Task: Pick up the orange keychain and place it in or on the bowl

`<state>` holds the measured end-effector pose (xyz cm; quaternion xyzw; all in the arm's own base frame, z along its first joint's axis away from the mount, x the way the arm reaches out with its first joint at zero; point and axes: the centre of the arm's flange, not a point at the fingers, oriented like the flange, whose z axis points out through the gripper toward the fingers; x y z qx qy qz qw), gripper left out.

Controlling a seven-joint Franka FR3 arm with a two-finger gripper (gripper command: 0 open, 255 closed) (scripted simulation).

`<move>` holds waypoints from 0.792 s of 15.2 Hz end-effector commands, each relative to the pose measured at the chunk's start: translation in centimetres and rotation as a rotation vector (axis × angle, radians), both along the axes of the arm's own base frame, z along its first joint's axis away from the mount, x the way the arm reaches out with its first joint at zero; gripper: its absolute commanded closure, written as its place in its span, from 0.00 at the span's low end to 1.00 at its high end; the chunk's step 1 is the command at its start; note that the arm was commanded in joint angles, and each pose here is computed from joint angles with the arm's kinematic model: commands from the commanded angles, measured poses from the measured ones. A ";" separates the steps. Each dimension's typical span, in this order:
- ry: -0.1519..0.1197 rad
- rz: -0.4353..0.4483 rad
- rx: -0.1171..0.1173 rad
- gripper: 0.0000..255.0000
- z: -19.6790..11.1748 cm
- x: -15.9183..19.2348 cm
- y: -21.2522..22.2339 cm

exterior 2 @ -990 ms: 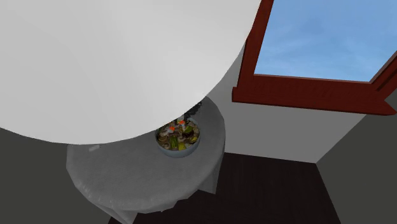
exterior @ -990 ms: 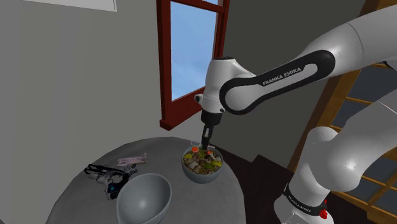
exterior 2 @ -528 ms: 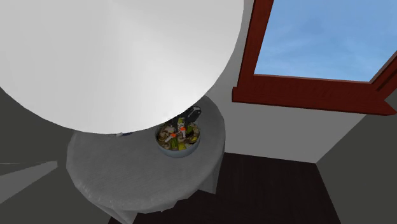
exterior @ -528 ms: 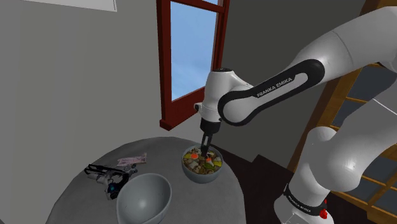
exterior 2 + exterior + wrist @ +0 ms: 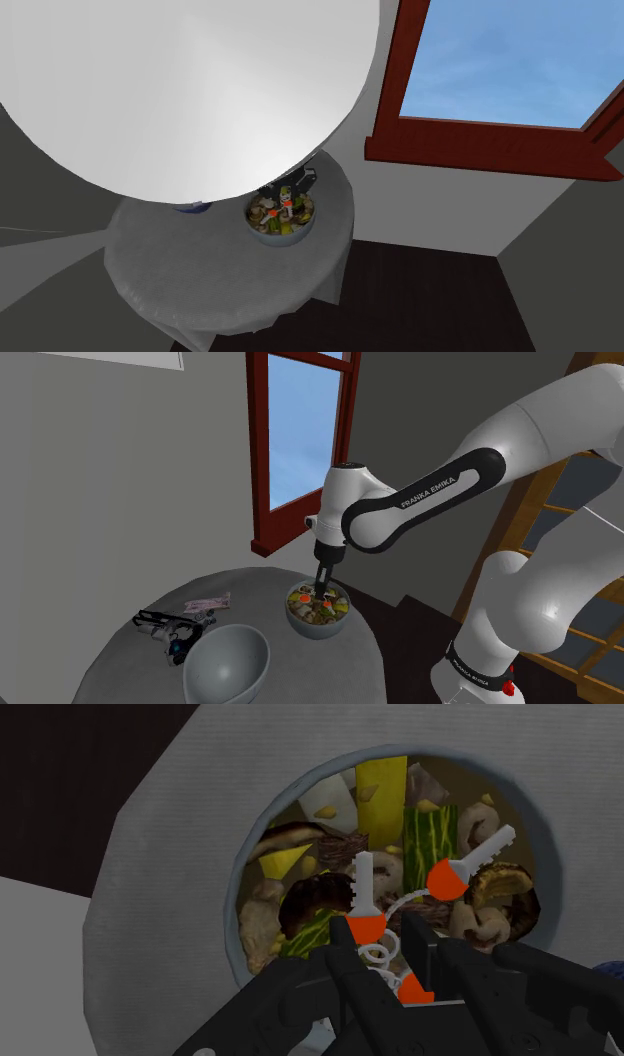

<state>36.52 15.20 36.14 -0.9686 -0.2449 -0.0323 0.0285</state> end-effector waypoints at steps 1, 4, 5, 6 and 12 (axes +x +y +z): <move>0.008 0.000 -0.003 1.00 -0.5 -0.2 0.0; 0.008 0.000 -0.003 0.00 -0.4 -0.2 -0.1; 0.008 0.000 -0.003 0.00 -0.4 -0.2 -0.1; 0.008 0.000 -0.003 0.00 -0.4 -0.2 -0.1; 0.008 0.000 -0.003 0.00 4.5 -0.4 -0.3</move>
